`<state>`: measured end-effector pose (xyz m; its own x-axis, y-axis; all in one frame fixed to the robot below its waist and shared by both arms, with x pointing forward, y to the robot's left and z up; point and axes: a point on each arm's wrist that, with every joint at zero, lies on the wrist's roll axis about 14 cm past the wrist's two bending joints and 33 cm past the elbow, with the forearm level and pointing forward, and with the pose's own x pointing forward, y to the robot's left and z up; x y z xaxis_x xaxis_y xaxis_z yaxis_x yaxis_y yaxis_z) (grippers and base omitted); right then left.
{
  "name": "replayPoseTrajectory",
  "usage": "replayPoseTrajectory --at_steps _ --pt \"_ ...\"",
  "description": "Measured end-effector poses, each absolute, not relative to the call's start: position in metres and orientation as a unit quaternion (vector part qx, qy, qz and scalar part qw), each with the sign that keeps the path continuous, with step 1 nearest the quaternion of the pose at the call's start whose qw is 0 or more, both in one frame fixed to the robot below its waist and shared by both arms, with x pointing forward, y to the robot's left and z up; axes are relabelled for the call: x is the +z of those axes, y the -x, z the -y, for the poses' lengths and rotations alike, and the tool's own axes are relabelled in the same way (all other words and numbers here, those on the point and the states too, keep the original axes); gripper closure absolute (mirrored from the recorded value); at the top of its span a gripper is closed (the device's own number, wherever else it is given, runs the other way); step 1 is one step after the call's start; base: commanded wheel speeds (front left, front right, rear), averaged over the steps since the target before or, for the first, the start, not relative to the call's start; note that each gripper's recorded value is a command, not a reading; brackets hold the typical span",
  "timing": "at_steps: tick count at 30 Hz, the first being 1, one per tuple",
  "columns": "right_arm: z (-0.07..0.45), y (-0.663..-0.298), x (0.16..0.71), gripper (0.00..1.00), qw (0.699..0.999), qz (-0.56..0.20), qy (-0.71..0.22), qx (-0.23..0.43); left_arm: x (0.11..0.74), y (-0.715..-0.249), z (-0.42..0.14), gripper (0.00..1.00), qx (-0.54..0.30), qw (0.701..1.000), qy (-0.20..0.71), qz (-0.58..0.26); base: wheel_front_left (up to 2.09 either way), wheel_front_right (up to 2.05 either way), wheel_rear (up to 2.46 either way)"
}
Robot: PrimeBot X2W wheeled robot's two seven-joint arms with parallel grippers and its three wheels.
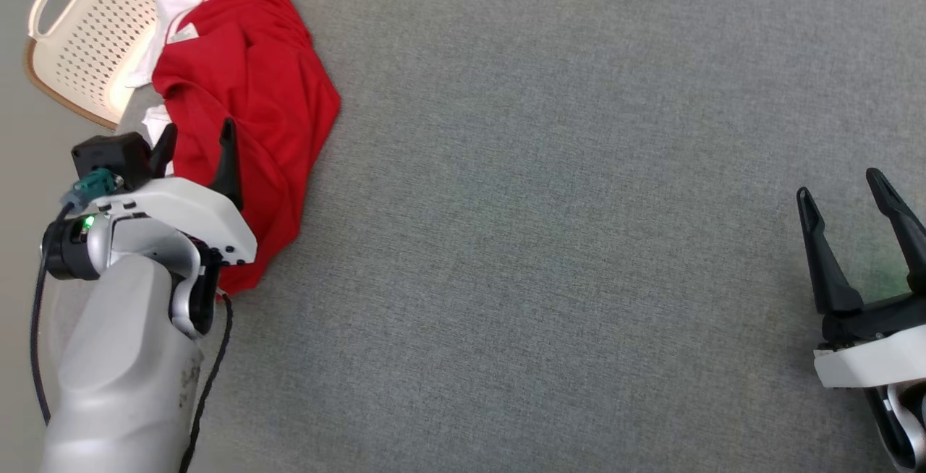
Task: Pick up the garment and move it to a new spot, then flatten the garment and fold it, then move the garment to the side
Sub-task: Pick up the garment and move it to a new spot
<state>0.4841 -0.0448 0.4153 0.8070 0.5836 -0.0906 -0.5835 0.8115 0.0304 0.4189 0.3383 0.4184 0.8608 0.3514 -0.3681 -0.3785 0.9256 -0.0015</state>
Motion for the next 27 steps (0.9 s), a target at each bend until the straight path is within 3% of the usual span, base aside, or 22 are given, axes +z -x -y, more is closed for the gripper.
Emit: replayPoseTrajectory --at_steps 11,12,13,14,22,27 --pt "0.067 -0.486 0.388 0.00 0.955 -0.076 0.001 0.287 0.385 -0.454 -0.348 0.00 0.198 0.951 0.058 -0.230 0.00 0.00 0.00" --pt "0.068 -0.486 0.387 0.00 0.955 -0.077 0.002 0.286 0.383 -0.456 -0.348 0.19 0.199 0.950 0.061 -0.233 0.00 0.00 0.00" --pt "0.070 -0.486 0.387 0.00 0.956 -0.077 0.002 0.285 0.381 -0.458 -0.347 0.92 0.198 0.949 0.062 -0.237 0.00 0.00 0.00" --pt "0.072 -0.487 0.386 0.00 0.956 -0.078 0.003 0.282 0.379 -0.459 -0.346 1.00 0.198 0.949 0.063 -0.239 0.00 0.00 0.00" --pt "0.075 -0.483 0.394 0.00 0.960 -0.072 -0.001 0.270 0.424 -0.478 -0.355 1.00 0.195 0.970 0.037 -0.140 0.00 0.00 0.00" --pt "0.070 -0.476 0.408 0.00 0.962 -0.061 -0.009 0.265 0.495 -0.496 -0.355 1.00 0.171 0.985 0.004 -0.031 0.00 0.00 0.00"
